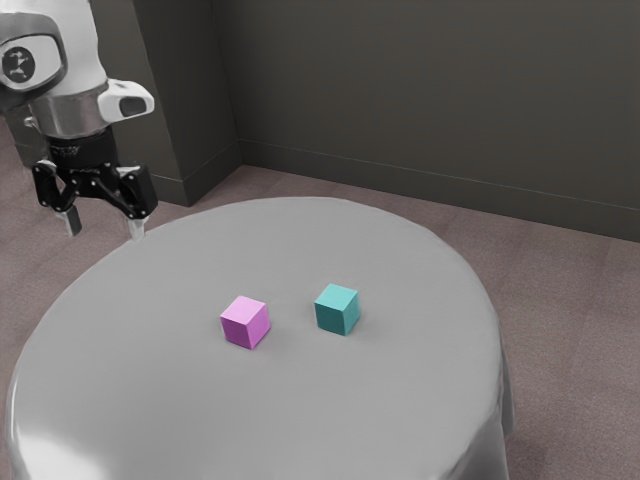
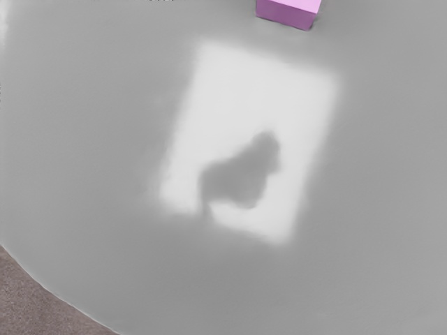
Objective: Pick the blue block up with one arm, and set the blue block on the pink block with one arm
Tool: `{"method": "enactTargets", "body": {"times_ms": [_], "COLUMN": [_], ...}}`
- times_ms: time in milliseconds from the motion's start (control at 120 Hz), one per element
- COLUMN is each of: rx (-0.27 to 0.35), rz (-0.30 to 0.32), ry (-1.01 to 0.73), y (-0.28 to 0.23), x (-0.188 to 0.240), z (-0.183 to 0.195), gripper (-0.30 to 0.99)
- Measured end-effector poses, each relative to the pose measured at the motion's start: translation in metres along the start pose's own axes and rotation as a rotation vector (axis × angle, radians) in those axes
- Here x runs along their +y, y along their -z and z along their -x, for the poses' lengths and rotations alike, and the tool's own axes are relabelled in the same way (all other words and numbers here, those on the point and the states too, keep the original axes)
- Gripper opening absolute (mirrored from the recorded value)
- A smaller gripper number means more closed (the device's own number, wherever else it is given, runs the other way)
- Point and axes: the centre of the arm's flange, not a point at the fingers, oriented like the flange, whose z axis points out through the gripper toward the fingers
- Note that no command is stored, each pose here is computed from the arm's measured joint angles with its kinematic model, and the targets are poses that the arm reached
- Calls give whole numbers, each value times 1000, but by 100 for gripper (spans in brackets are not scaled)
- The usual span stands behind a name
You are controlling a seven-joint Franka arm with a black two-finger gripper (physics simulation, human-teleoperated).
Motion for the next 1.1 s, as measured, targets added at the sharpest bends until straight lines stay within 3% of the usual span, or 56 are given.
{"method": "enactTargets", "body": {"times_ms": [142, 392, 658, 775, 925, 1100], "rx": [-60, -69, 2, 38, 120, 174], "rz": [-55, -39, 60, 67, 60, 105], "ry": [-67, -173, -219, -262, -241, -231], "y": [-54, -131, -164, -184, -204, -225], "x": [31, 83, 159, 193, 184, 193], "z": [-42, -82, -98, -107, -139, -169], "gripper": [69, 69, 69, 69, 69, 69]}}
